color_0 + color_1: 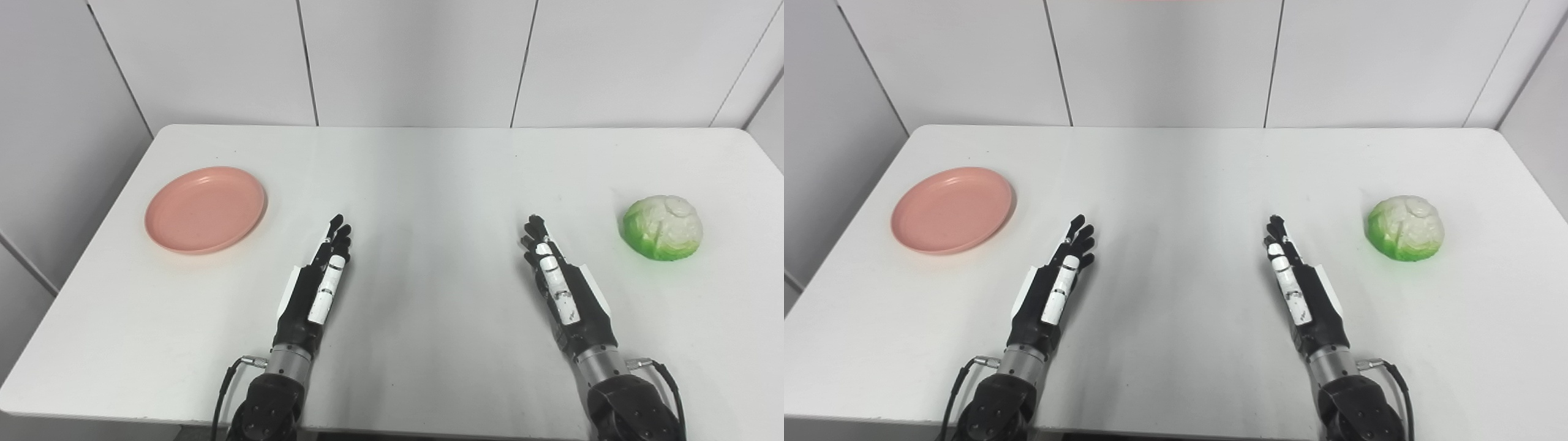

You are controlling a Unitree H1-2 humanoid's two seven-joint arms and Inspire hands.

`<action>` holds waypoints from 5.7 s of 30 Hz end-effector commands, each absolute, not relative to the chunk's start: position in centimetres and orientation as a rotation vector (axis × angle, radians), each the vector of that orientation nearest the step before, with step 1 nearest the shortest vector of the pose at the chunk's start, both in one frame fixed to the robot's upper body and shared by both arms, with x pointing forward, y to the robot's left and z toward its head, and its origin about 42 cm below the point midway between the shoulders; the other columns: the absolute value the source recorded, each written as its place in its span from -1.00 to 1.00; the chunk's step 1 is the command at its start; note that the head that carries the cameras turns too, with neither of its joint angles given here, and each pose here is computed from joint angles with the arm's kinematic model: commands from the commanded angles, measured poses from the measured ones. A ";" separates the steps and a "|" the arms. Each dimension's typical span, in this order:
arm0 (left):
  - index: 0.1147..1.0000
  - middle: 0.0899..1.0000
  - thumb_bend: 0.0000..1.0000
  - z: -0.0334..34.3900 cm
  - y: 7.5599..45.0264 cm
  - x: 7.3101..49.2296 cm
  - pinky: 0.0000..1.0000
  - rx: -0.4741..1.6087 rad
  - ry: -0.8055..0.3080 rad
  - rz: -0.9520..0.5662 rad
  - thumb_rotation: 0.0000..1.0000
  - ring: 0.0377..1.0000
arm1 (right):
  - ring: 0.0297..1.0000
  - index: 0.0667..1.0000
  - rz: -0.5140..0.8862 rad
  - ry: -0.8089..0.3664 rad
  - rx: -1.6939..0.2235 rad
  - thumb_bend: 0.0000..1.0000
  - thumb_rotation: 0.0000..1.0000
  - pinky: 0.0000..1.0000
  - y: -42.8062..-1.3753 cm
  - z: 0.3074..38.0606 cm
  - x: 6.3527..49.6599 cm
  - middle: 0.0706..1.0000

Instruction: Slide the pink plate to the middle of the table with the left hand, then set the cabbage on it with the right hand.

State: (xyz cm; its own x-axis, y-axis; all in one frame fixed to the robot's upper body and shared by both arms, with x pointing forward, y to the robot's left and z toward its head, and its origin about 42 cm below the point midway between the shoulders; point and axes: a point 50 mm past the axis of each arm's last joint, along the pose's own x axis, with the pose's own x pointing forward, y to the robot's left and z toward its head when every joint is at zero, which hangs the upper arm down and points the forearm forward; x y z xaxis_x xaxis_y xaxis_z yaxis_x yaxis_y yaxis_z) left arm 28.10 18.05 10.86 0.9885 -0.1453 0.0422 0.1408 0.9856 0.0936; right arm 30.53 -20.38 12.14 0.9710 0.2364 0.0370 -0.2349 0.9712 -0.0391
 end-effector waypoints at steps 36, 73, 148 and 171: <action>0.93 0.94 -0.15 9.4 17.2 28.3 0.86 0.111 -0.018 -0.166 1.00 0.93 | 1.00 1.00 0.271 -0.039 -0.014 -0.66 1.00 1.00 -20.4 12.4 31.1 1.00; 0.92 0.94 -0.06 7.1 14.9 29.0 0.92 0.099 0.000 -0.164 1.00 0.95 | 1.00 1.00 0.273 -0.050 0.003 -0.85 1.00 1.00 -21.9 12.3 30.7 1.00; 0.81 0.84 -0.19 27.1 44.7 39.6 0.89 -0.057 -0.282 0.436 1.00 0.87 | 1.00 1.00 0.277 -0.055 0.011 -0.84 1.00 1.00 -22.6 13.4 30.4 1.00; 0.83 0.87 -0.20 22.3 48.2 39.9 0.95 -0.165 -0.122 0.472 1.00 0.89 | 1.00 1.00 0.270 -0.046 0.020 -0.81 1.00 1.00 -22.3 13.9 30.1 1.00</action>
